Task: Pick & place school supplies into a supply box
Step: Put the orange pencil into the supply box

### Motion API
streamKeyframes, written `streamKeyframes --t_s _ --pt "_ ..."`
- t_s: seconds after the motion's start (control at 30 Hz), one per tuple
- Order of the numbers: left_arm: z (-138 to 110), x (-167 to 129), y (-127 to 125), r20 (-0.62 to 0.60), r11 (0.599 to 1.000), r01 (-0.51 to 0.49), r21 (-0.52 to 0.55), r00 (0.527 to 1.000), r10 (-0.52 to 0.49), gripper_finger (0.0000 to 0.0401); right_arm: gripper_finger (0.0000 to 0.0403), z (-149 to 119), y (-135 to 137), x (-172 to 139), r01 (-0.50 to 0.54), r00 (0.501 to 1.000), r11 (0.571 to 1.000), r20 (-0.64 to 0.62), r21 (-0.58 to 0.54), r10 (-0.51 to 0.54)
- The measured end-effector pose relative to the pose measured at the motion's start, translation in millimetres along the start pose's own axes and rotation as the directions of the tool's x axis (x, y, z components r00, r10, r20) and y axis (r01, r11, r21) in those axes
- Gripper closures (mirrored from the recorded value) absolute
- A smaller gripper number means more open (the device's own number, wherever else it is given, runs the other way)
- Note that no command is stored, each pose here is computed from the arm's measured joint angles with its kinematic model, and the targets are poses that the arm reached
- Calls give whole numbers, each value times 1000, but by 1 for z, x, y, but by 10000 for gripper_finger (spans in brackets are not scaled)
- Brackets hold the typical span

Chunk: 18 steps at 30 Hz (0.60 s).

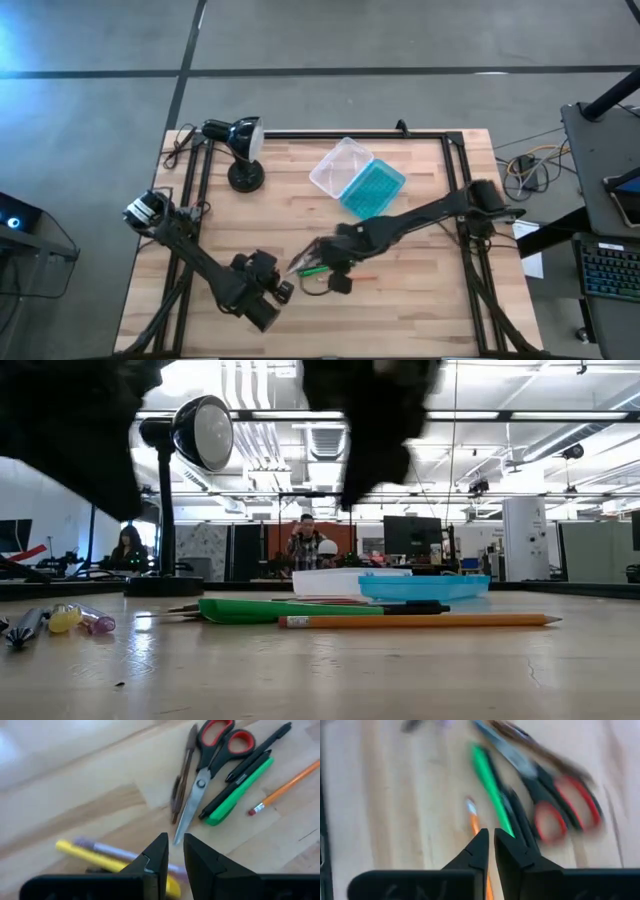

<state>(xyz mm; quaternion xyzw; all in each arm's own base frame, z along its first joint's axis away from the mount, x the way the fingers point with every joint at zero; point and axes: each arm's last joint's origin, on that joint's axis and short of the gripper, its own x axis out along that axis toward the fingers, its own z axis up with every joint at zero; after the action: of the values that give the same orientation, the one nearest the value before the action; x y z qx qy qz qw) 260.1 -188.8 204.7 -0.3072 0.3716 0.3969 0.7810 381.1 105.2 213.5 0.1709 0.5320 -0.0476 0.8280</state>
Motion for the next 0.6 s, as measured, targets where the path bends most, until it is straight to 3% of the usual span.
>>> streamKeyframes --t_s 0.1,0.17,0.27,0.37,0.43,0.53,0.6 --pt "9 7 -2 5 997 4 75 1000 -4 357 380 -33 -8 -10 50 999 949 -15 311 -47" --pt "15 11 -3 5 990 9 139 1000 -10 357 380 -59 -13 -11 85 996 863 -42 498 -74" --pt "21 16 -8 -10 966 40 256 999 -39 357 380 -92 -16 -12 84 996 732 -55 677 -64" --pt "27 20 -16 -41 931 110 348 994 -102 357 380 -118 -15 -20 74 997 606 -50 792 -57" --pt "32 22 -24 -54 897 172 406 985 -164 357 380 -132 -12 -22 65 998 546 -48 835 -46" --pt "41 27 -35 -65 848 276 453 959 -277 357 380 -147 -7 -26 38 999 488 -28 872 -28" --pt "49 31 -42 -67 815 338 470 935 -349 357 380 -153 -4 -25 22 1000 479 -10 878 -29"
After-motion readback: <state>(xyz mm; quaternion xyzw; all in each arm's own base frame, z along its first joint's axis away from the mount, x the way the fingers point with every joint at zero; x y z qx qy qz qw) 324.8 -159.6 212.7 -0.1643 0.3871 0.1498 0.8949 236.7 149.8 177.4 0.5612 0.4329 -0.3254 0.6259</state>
